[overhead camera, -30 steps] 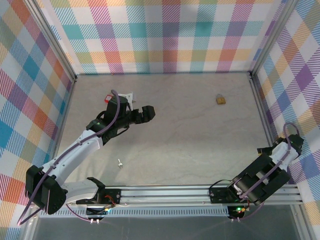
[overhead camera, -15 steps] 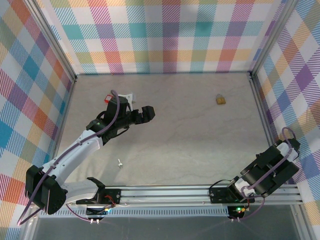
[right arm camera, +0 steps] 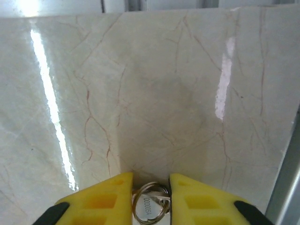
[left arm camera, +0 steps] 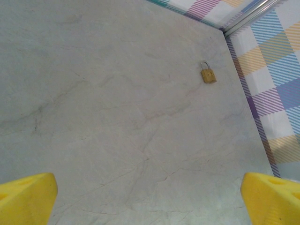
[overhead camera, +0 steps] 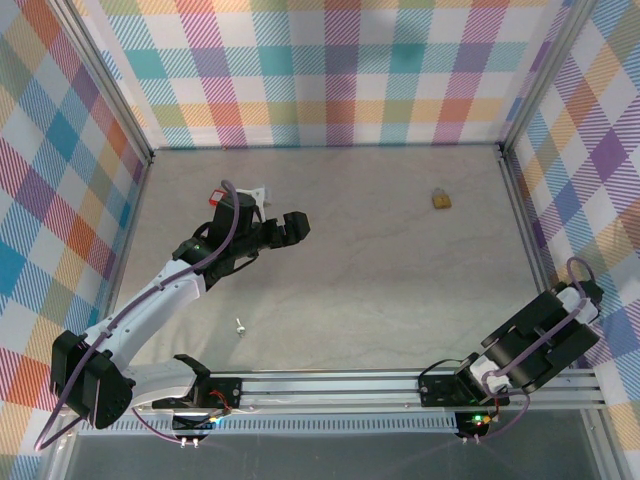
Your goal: Unlock with the key
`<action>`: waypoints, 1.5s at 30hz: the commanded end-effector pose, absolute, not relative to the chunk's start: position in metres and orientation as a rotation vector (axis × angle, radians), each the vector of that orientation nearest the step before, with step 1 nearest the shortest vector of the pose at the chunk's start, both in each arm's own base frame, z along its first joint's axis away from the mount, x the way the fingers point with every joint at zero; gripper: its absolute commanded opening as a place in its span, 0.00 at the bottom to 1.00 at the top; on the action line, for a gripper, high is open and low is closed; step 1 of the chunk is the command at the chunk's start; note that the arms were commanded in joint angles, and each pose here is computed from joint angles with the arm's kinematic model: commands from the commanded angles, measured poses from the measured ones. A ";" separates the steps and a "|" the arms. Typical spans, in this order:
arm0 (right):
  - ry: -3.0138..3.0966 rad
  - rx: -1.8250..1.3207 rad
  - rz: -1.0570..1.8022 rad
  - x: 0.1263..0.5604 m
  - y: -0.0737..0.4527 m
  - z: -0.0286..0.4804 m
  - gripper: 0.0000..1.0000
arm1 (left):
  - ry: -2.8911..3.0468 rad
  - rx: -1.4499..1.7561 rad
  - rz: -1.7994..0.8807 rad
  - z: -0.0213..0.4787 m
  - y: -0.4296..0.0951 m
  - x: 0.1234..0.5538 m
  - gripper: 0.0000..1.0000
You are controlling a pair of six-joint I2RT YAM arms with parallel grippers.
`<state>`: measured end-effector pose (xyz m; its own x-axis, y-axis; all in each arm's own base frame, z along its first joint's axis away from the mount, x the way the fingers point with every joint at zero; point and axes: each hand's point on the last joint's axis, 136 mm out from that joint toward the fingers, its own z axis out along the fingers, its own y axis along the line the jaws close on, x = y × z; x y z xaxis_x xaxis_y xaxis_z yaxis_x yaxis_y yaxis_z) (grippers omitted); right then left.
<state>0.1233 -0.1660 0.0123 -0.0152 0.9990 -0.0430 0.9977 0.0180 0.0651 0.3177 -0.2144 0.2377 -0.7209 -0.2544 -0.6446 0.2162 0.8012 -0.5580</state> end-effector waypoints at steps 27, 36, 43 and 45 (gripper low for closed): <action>2.314 1.745 0.379 0.179 -0.082 0.061 0.59 | 2.237 -0.021 -0.815 0.255 -0.214 0.310 1.00; 2.491 1.772 0.214 0.169 -0.076 0.042 0.64 | 2.237 -0.046 -0.787 0.258 -0.207 0.311 1.00; 2.602 1.799 0.034 0.157 -0.076 0.034 0.69 | 2.238 -0.065 -0.815 0.257 -0.201 0.313 1.00; 2.612 1.822 0.000 0.154 -0.075 0.032 0.69 | 2.244 -0.078 -0.828 0.255 -0.198 0.316 1.00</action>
